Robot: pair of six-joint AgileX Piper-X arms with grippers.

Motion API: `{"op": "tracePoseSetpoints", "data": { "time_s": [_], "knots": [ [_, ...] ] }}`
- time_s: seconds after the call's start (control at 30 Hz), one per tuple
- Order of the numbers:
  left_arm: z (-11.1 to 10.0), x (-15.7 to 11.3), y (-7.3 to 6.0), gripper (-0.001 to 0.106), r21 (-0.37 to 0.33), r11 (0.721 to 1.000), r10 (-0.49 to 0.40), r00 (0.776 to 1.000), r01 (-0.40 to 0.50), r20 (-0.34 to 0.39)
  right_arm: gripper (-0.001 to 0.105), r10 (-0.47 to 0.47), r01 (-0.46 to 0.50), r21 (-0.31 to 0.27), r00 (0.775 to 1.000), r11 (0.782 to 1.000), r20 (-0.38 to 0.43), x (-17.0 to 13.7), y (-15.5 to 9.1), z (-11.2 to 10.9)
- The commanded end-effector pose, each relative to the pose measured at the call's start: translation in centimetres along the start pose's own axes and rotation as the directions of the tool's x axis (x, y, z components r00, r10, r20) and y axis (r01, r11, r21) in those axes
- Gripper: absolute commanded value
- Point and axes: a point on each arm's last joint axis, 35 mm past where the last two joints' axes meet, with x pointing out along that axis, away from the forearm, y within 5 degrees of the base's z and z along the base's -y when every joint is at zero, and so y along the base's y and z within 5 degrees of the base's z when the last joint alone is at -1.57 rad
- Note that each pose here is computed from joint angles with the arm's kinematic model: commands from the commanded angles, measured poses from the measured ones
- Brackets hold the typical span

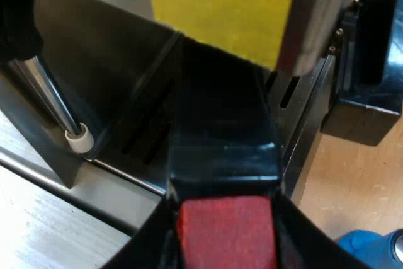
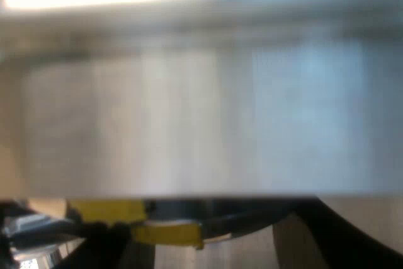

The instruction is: Put the handle in the coffee machine

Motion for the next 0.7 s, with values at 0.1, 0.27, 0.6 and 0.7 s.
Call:
{"op": "tracePoseSetpoints", "data": {
  "time_s": [0.1,0.27,0.6,0.7],
  "knots": [
    [2.55,-1.05,-0.29,0.000,0.096,0.994,-0.066,0.986,0.052,0.153,0.037,-0.025,0.024,0.031,0.999,0.999,0.034,0.09,-0.17,1.05],
    [2.55,-1.05,-0.29,0.000,0.096,0.994,-0.066,0.986,0.052,0.153,0.017,-0.026,0.025,0.031,0.999,0.999,0.034,0.09,-0.17,1.05],
    [2.43,-1.04,-0.38,0.000,0.083,0.995,-0.071,0.987,0.060,0.146,0.016,-0.028,0.027,0.039,0.999,0.999,0.040,0.13,-0.18,1.21],
    [2.37,-1.04,-0.42,0.000,0.077,0.995,-0.074,0.987,0.063,0.143,0.016,-0.028,0.027,0.039,0.999,0.999,0.040,0.13,-0.18,1.20]
  ]
}}
